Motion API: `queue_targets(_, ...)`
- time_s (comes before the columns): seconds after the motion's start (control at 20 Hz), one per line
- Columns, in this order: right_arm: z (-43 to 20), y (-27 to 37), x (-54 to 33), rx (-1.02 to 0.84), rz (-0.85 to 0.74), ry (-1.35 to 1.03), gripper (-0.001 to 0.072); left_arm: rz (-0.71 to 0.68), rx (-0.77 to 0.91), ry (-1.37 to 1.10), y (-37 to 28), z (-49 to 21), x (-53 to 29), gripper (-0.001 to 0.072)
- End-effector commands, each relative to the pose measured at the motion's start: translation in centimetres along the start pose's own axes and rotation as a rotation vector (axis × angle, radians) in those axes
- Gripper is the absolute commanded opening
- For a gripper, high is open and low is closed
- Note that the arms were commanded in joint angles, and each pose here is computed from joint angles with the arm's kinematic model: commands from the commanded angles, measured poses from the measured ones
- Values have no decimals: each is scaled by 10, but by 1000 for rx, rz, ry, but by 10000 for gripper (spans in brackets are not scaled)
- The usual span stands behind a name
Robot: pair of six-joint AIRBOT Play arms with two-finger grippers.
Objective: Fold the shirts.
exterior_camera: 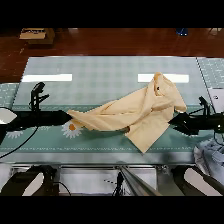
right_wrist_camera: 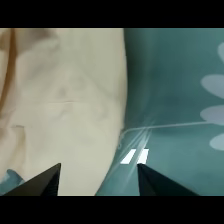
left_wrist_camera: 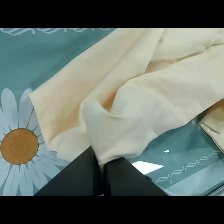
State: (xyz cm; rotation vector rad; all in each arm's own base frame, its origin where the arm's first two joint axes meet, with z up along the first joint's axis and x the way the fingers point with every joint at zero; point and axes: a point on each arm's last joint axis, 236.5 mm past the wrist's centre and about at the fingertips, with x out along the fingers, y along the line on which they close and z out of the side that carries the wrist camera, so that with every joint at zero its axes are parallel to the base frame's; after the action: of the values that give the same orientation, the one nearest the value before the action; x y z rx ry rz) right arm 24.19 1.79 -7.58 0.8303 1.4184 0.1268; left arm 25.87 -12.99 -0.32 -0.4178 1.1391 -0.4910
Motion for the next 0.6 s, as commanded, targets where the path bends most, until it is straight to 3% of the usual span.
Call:
queue_targets(0.0,7,-9,18,74,20,-95,540,0,-1,1,0,0,0,23)
queue_targets(0.25,34,11,37,5,-20,-213,528,0,-1,1,0,0,0,23)
queue_targets(0.35,38,19,51,12,-36,-231,357,1,0,0,0,0,0,23)
queue_targets(0.4,40,26,55,-1,-28,-239,150,1,10,-2,1,0,0,23)
queue_targets(0.45,44,33,52,-24,-17,-246,27,2,34,-4,0,1,0,23)
queue_targets(0.55,57,64,28,-162,20,-264,27,3,94,-32,-5,12,-7,22)
